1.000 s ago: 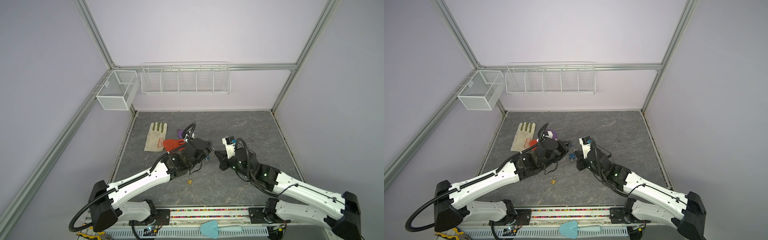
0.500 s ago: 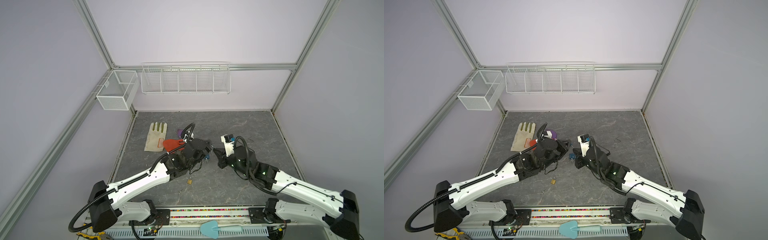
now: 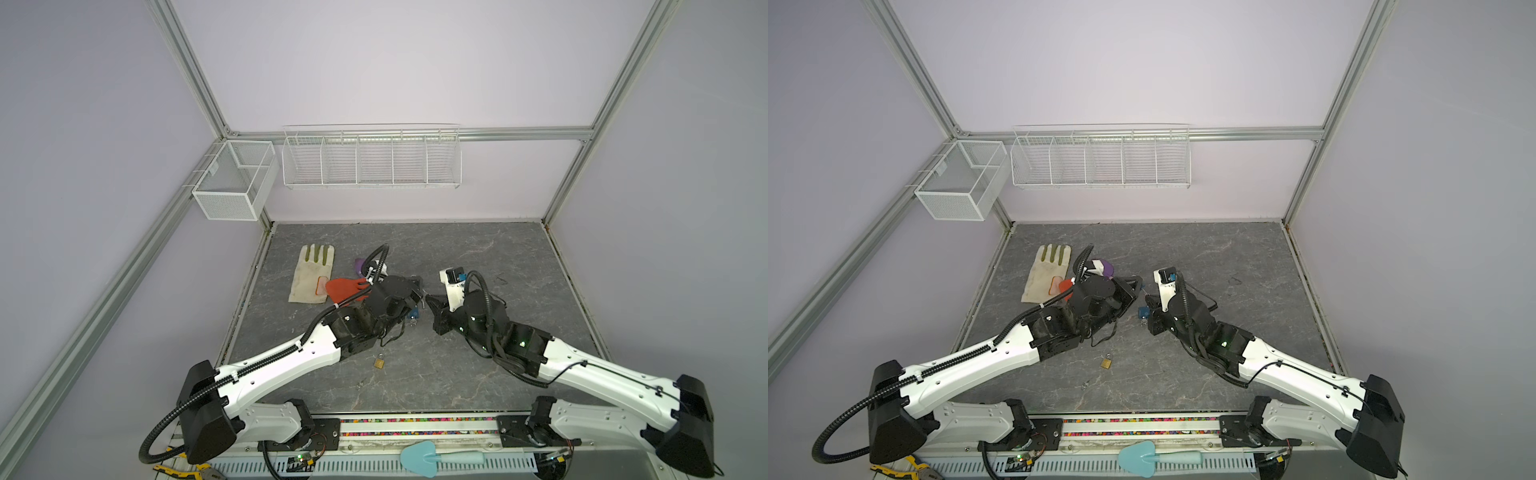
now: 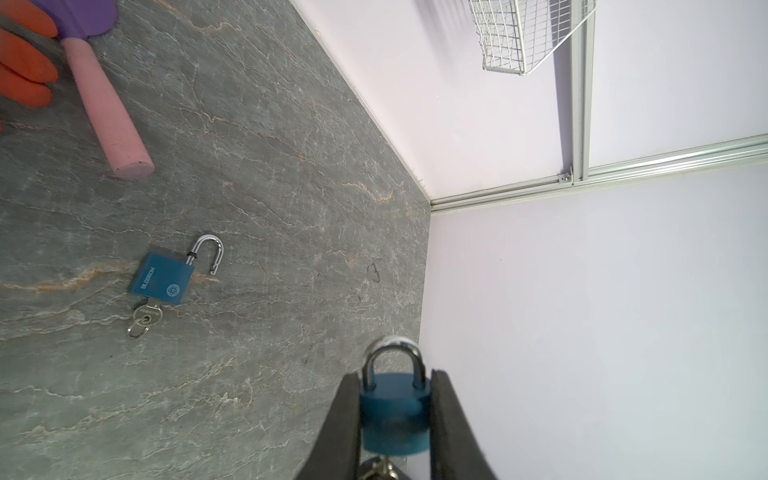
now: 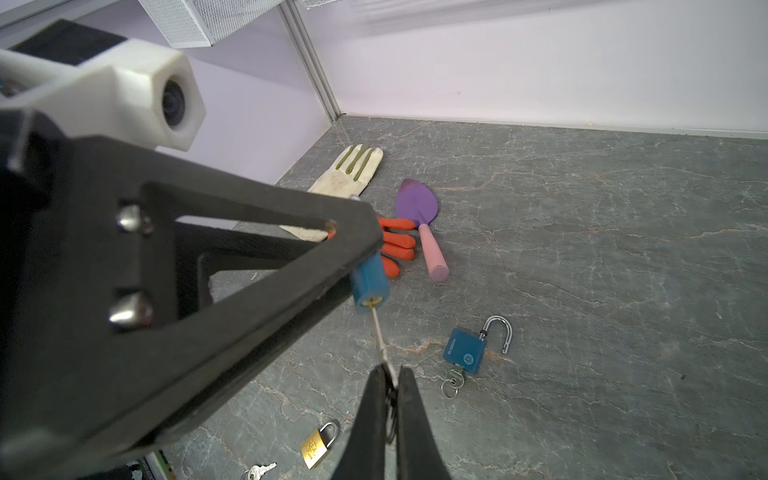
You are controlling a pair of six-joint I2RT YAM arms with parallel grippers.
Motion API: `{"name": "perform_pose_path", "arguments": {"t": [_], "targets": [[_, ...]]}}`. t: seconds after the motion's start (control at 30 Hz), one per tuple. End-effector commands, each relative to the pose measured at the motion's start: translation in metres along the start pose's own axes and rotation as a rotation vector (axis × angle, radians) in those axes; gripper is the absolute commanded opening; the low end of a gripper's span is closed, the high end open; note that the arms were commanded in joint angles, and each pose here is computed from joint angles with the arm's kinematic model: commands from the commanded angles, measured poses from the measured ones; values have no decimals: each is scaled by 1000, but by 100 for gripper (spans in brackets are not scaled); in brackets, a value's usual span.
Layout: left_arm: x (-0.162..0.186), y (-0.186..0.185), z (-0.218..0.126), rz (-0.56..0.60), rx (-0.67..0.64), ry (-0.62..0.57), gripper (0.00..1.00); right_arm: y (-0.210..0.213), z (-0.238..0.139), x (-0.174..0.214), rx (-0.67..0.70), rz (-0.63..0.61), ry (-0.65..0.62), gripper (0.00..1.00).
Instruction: Unlock with the key
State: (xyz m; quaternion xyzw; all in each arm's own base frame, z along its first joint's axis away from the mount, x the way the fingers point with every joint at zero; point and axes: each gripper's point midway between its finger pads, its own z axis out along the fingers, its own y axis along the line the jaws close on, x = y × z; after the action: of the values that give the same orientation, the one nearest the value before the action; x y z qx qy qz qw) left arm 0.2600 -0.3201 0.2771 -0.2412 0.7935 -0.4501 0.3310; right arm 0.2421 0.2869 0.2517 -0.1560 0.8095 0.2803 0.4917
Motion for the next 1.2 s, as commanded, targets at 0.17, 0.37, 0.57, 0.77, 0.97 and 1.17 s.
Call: {"name": "perform_pose_path", "arguments": {"t": [0.17, 0.37, 0.57, 0.77, 0.97, 1.17], "targets": [[2, -1, -1, -12, 13, 1, 0, 4, -16, -29, -21, 14, -70, 7], [5, -5, 1, -12, 30, 17, 0, 6, -8, -23, -15, 18, -46, 7], [1, -5, -3, -16, 35, 2, 0, 3, -5, -19, 1, 25, -40, 7], [4, -8, -2, -17, 49, 18, 0, 6, -4, -21, -15, 12, -39, 6], [6, -11, -1, 10, 44, 20, 0, 18, -1, -34, -39, 32, -31, 7], [9, -14, -3, 32, 47, 13, 0, 32, 3, -37, -113, 89, -19, 7]]}}
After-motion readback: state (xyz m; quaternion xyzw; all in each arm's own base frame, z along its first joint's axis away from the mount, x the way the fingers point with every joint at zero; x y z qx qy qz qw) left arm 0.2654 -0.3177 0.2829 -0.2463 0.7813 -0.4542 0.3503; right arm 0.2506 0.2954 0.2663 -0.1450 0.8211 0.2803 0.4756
